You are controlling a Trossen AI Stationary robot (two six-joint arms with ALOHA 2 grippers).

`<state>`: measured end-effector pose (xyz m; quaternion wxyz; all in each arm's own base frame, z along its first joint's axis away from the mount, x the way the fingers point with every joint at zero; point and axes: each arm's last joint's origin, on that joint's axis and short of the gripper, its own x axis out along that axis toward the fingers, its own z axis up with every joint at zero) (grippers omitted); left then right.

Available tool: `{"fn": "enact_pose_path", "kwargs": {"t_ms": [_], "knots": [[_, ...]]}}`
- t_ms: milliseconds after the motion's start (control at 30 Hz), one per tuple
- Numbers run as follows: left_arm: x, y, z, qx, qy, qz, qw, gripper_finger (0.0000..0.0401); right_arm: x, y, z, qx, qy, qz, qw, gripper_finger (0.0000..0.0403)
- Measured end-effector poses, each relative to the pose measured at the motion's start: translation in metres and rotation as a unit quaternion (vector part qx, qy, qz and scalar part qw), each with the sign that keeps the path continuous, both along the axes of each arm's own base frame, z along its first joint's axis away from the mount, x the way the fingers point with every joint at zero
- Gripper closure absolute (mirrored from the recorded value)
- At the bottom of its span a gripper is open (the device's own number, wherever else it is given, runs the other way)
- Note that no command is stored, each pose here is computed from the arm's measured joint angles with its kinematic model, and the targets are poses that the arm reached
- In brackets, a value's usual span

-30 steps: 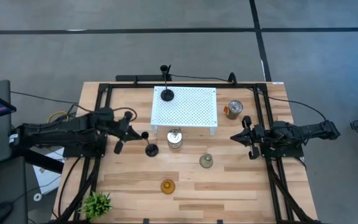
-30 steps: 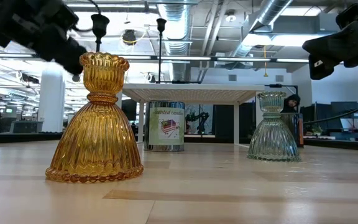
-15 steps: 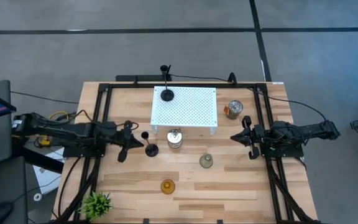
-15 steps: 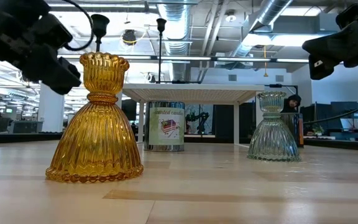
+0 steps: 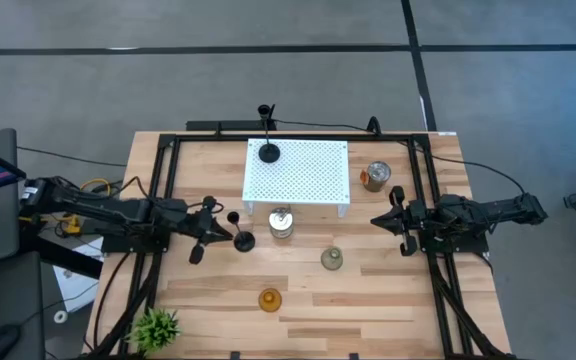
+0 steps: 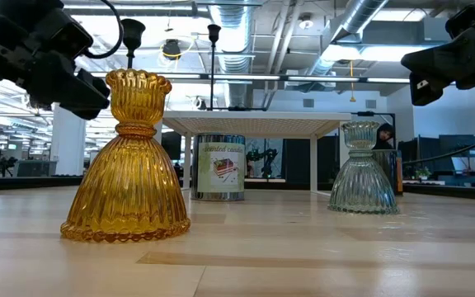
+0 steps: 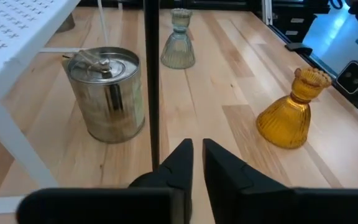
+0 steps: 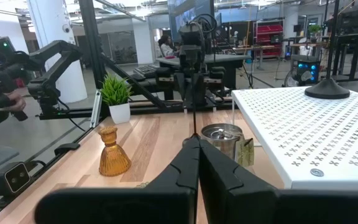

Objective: Pick & Place candle stick holders
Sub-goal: Put the black candle holder on the shelf

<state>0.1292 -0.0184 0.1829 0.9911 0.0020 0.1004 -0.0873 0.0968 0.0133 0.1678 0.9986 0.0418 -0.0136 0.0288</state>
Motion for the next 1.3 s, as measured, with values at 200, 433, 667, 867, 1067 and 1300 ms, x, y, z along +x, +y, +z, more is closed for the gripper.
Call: {"fn": "enact_pose_path", "kwargs": {"t_ms": [200, 433, 667, 867, 1067, 1300], "knots": [[0.010, 0.000, -0.003, 0.004, 0.006, 0.014, 1.000, 0.0318, 0.000, 0.000, 0.000, 0.000, 0.000, 0.000, 1.000, 0.0403], [0.018, 0.002, -0.015, 0.015, 0.049, 0.073, 0.996, 0.0261, 0.000, 0.000, 0.000, 0.000, 0.001, 0.002, 1.000, 0.0403], [0.026, 0.000, -0.013, -0.012, 0.029, 0.069, 0.997, 0.0225, 0.000, 0.000, 0.000, -0.001, 0.001, 0.004, 1.000, 0.0403], [0.036, -0.001, -0.012, -0.014, -0.004, 0.077, 0.997, 0.0217, 0.000, 0.000, 0.000, -0.005, 0.001, 0.004, 1.000, 0.0403], [0.039, -0.001, -0.017, -0.012, 0.013, 0.079, 0.997, 0.0231, 0.000, 0.000, 0.000, -0.005, 0.001, 0.004, 1.000, 0.0403], [0.039, -0.001, -0.016, -0.015, 0.010, 0.078, 0.997, 0.0273, 0.000, 0.000, 0.000, -0.005, 0.001, 0.004, 1.000, 0.0403]]}}
